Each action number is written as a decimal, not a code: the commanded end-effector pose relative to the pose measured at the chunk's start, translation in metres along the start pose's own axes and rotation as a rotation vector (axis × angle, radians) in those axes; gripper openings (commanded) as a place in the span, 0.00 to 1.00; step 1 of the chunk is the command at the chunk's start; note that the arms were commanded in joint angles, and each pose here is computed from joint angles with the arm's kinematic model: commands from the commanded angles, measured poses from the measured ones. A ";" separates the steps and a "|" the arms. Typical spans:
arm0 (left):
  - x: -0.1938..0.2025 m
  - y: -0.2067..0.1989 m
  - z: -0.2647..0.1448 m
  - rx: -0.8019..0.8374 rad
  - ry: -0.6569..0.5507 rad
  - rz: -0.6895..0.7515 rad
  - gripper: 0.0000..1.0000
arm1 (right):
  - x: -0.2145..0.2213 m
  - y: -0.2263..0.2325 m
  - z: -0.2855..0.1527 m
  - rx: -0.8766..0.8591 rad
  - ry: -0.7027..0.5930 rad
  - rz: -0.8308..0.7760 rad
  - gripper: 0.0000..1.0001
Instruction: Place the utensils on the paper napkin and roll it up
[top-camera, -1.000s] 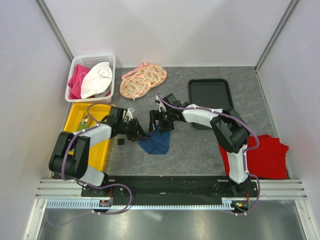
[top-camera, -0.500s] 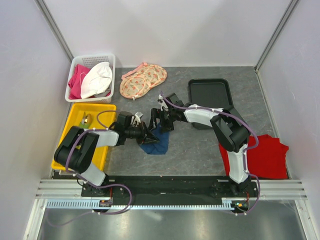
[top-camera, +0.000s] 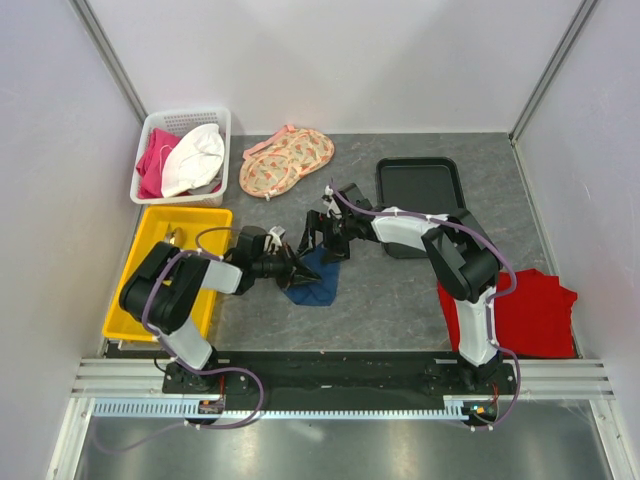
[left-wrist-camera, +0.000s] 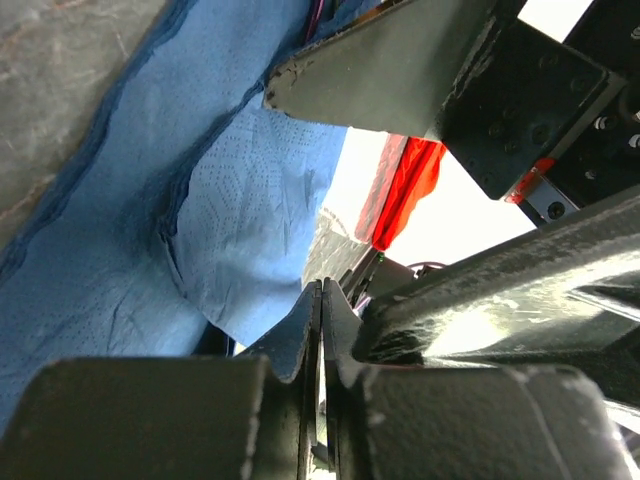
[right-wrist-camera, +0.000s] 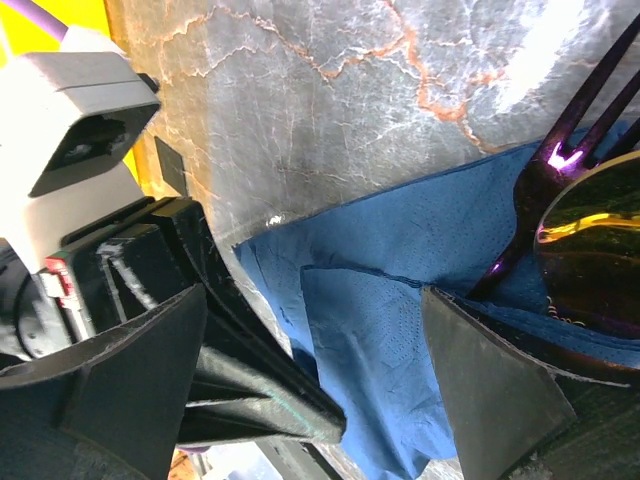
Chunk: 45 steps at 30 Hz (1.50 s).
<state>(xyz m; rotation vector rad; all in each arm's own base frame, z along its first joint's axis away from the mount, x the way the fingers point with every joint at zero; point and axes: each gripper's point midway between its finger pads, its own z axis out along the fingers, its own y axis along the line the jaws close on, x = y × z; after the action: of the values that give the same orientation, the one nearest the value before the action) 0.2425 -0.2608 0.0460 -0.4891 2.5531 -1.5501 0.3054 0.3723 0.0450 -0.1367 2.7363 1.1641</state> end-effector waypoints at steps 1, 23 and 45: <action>-0.023 -0.006 0.014 0.004 -0.088 -0.003 0.04 | 0.040 -0.035 0.018 0.082 0.121 0.056 0.98; -0.024 0.060 0.015 -0.326 -0.085 -0.019 0.02 | 0.021 -0.013 0.002 0.017 0.071 0.023 0.98; -0.023 0.052 0.015 -0.275 -0.073 0.029 0.02 | 0.016 0.003 0.001 -0.097 0.059 0.140 0.98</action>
<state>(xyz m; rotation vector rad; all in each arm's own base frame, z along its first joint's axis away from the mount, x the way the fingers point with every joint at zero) 0.2626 -0.2572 0.0115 -0.5541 2.6782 -1.2949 0.2953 0.3705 0.0511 -0.0733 2.7633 1.2855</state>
